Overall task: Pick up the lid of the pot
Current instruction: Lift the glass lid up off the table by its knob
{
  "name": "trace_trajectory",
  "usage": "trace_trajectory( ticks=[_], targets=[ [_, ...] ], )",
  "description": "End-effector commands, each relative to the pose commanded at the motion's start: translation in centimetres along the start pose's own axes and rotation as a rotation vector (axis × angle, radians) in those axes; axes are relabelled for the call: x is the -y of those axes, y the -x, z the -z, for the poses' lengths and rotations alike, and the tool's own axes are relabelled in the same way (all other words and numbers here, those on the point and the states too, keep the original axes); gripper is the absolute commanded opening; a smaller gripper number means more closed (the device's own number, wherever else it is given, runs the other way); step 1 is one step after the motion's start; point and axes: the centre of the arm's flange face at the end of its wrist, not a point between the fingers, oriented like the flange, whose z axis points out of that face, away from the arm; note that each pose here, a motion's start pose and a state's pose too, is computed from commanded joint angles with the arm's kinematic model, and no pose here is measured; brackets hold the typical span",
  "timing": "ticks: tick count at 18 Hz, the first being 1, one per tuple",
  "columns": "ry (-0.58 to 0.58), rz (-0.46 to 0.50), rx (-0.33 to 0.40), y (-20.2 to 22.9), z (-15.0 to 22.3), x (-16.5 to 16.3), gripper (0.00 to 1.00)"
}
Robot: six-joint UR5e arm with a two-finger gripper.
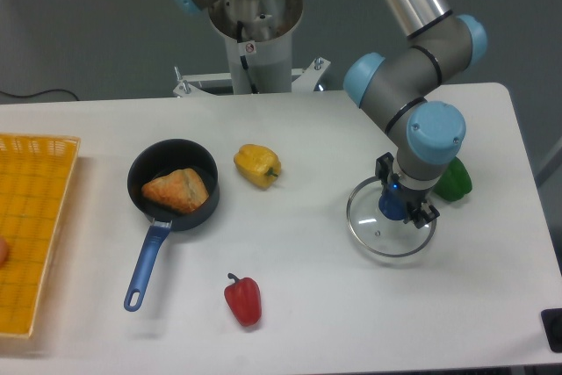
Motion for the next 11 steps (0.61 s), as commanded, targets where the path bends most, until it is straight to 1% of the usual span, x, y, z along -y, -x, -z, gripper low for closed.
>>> trace_trajectory(
  ticks=[2, 6, 11],
  targets=[
    [-0.009, -0.014, -0.003, -0.6, 1.8, 1.1, 0.58],
    [-0.017, -0.026, -0.004, -1.5, 3.5, 2.5, 0.58],
    [-0.018, -0.021, -0.015, -2.6, 4.9, 3.0, 0.58]
  ],
)
